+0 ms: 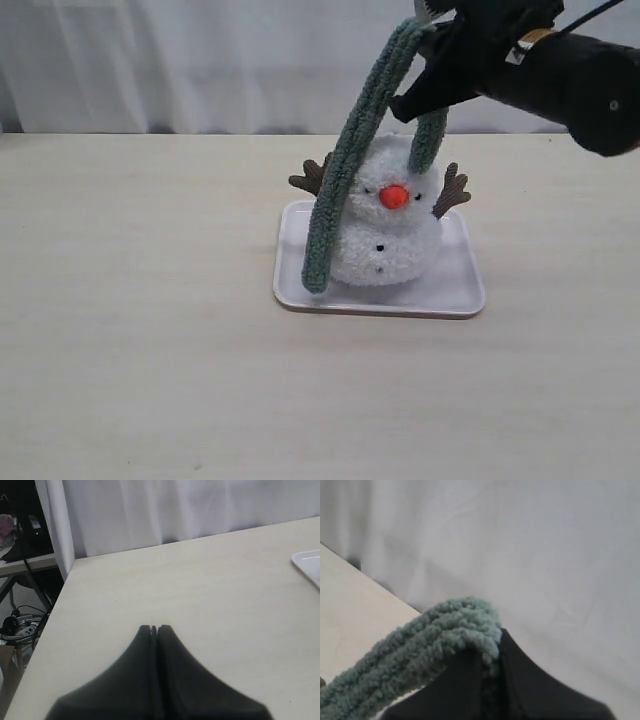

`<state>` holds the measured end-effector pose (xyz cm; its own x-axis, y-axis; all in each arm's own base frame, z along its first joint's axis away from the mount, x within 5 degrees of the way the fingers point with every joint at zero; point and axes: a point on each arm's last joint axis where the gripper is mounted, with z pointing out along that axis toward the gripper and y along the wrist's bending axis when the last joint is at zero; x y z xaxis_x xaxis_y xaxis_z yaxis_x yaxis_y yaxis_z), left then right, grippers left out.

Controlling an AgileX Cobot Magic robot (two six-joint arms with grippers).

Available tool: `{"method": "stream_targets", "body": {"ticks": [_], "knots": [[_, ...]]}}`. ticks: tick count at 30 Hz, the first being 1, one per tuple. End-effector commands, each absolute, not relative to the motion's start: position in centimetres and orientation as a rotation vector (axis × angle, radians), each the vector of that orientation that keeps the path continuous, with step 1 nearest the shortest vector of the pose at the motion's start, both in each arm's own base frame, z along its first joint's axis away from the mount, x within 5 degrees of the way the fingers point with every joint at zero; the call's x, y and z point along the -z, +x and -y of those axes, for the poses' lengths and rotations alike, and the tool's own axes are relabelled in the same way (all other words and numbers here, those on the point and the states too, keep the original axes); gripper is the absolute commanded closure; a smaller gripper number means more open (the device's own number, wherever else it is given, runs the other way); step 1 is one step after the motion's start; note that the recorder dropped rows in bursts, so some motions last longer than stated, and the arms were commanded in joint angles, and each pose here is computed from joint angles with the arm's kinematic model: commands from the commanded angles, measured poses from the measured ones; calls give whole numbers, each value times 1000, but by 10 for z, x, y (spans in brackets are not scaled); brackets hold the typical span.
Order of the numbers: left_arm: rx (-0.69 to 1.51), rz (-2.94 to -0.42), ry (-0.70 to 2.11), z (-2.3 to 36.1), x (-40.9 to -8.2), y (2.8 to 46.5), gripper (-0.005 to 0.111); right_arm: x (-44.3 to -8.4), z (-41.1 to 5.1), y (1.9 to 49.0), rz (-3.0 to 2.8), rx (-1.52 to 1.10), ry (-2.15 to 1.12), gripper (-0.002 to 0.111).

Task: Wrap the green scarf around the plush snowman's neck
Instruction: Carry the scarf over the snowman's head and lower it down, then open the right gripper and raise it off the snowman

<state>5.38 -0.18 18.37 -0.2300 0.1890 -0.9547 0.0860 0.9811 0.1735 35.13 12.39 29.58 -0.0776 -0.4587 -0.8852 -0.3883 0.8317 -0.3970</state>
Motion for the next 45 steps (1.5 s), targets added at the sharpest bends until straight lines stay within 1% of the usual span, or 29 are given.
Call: {"method": "stream_targets", "body": {"ticks": [1,10,13,17,20,27,34,39,40,42,44,45], "knots": [[-93,-1797,196,2,-184,54,107,-296,-127,366,-1841,-3,-636,104],[-93,-1797,196,2,-184,54,107,-277,-141,389,-2116,-54,-785,104],[-93,-1797,196,2,-184,54,107,-276,-136,391,-2189,0,-762,104],[-93,-1797,196,2,-184,54,107,-277,-121,391,-2301,180,-711,104],[-93,-1797,196,2,-184,54,107,-273,-114,388,-2374,256,-666,104],[-93,-1797,196,2,-184,54,107,-258,-115,384,-2499,212,-662,104],[-93,-1797,196,2,-184,54,107,-223,-119,389,-2630,192,-682,104],[-93,-1797,196,2,-184,54,107,-221,-119,390,-2619,203,-709,104],[-93,-1797,196,2,-184,54,107,-221,-119,389,-2626,203,-726,103],[-93,-1797,196,2,-184,54,107,-215,-121,387,-2665,179,-761,92],[-93,-1797,196,2,-184,54,107,-213,-121,386,-2684,174,-774,77],[-93,-1797,196,2,-184,54,107,-213,-121,386,-2684,174,-774,68]]}}
